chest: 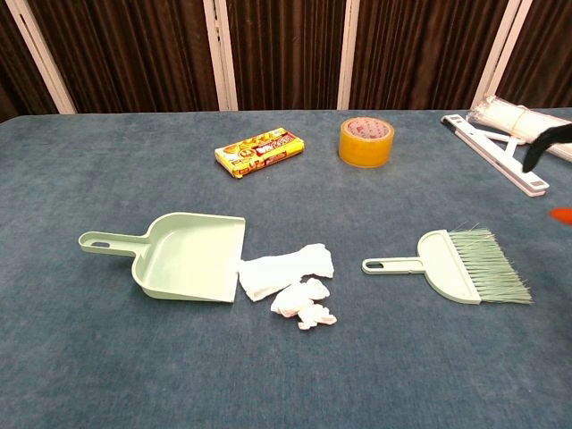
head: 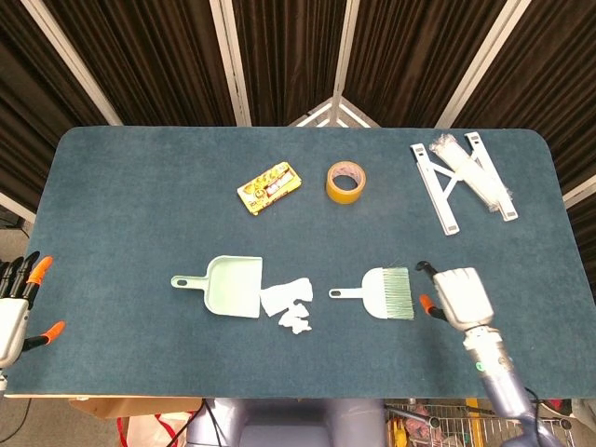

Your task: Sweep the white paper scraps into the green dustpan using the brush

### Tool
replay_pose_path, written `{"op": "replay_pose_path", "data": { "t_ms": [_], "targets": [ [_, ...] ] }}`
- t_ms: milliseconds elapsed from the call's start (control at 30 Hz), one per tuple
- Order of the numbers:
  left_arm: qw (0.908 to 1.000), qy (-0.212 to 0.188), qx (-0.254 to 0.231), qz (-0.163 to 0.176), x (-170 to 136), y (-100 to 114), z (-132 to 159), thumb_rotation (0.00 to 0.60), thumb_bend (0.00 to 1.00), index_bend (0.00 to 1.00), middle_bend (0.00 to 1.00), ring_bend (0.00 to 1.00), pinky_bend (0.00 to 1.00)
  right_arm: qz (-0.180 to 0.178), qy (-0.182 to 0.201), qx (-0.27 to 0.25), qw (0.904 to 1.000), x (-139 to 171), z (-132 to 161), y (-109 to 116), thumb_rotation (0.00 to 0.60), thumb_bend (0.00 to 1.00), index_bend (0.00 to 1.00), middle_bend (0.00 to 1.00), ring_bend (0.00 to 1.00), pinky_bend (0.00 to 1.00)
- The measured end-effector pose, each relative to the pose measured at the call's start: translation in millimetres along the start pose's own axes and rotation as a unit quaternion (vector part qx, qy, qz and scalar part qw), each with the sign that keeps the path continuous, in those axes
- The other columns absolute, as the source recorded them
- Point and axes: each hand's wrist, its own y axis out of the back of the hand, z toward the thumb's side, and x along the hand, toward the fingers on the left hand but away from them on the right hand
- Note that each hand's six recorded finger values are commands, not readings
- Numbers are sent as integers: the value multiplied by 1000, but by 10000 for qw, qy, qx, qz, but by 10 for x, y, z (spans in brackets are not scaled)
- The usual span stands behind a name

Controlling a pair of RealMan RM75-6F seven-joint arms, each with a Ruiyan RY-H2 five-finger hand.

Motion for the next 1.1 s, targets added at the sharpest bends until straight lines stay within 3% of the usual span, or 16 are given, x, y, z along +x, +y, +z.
{"op": "replay_pose_path", "data": {
  "t_ms": [333,733,1100],
  "targets": [
    [10000,-20,-26,-21,9,-3,-10,600,0,0,0,0,0,189,234,73,9995,-259,618,-279,600,331,365,936,974,883],
    [10000,9,-40,-46,22,-11,-18,600,0,0,0,0,0,501,259,93,9984,-385,861,-544,600,332,467,954,1000,910],
    [10000,10,-44,-52,22,-7,-18,600,0,0,0,0,0,667,295,276,9970,-417,948,-798,600,331,468,954,1000,910]
  ]
}}
